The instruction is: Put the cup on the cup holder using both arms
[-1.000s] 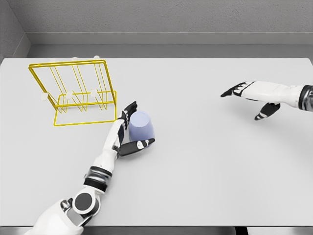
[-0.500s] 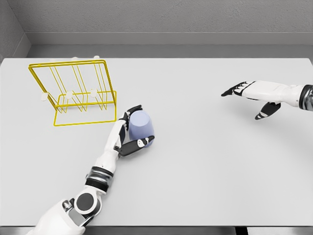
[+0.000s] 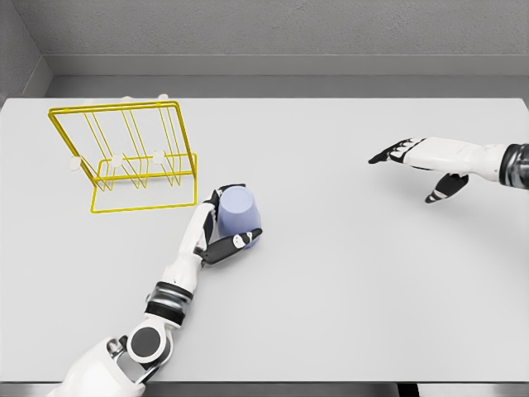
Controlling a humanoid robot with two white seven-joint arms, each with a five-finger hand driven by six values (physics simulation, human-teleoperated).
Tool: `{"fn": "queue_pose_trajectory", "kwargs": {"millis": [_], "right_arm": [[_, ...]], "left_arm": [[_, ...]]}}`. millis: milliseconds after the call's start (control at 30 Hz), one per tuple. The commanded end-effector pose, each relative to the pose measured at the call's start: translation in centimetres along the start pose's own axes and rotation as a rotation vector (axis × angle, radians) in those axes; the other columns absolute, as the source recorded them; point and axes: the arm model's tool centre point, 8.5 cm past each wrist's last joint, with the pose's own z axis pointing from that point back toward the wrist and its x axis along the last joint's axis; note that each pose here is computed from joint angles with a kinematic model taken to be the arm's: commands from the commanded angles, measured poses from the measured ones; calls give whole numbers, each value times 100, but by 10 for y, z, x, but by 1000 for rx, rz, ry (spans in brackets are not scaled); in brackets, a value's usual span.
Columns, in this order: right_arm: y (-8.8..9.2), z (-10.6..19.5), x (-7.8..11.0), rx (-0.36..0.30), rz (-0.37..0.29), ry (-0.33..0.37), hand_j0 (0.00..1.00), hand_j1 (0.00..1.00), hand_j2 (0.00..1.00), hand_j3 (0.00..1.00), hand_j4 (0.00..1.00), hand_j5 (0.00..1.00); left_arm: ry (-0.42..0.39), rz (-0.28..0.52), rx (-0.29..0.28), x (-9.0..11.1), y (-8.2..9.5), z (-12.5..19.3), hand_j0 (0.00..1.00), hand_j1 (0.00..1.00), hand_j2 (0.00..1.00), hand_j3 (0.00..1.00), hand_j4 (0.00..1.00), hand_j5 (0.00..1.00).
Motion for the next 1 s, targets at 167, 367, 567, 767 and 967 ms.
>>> {"fn": "queue_pose_trajectory", "kwargs": {"millis": [167,367,567,767,967], "right_arm": [[-1,0,0,-5,-5,-1,100,100,100,100,100,100],[-1,0,0,-5,-5,-1,100,100,100,100,100,100],[-1,0,0,-5,-5,-1,100,100,100,100,100,100],[0,-1,1,-4,-6,-3,100,100,100,100,100,100],[0,-6,4,-9,-8,-16,100,100,100,100,100,100]], "left_arm": [[-50,-11,-13,13,-6,-2,61,61,61,61,61,61],[-101,11,-14,31,-7,-4,61,61,61,61,61,61],[-137,19,-7,43,-2,-4,64,64,64,64,64,64],[-155,25,-2,49,0,-5,64,64,64,64,64,64],[-196,48,1,60,-2,-9,64,64,64,64,64,64]]}}
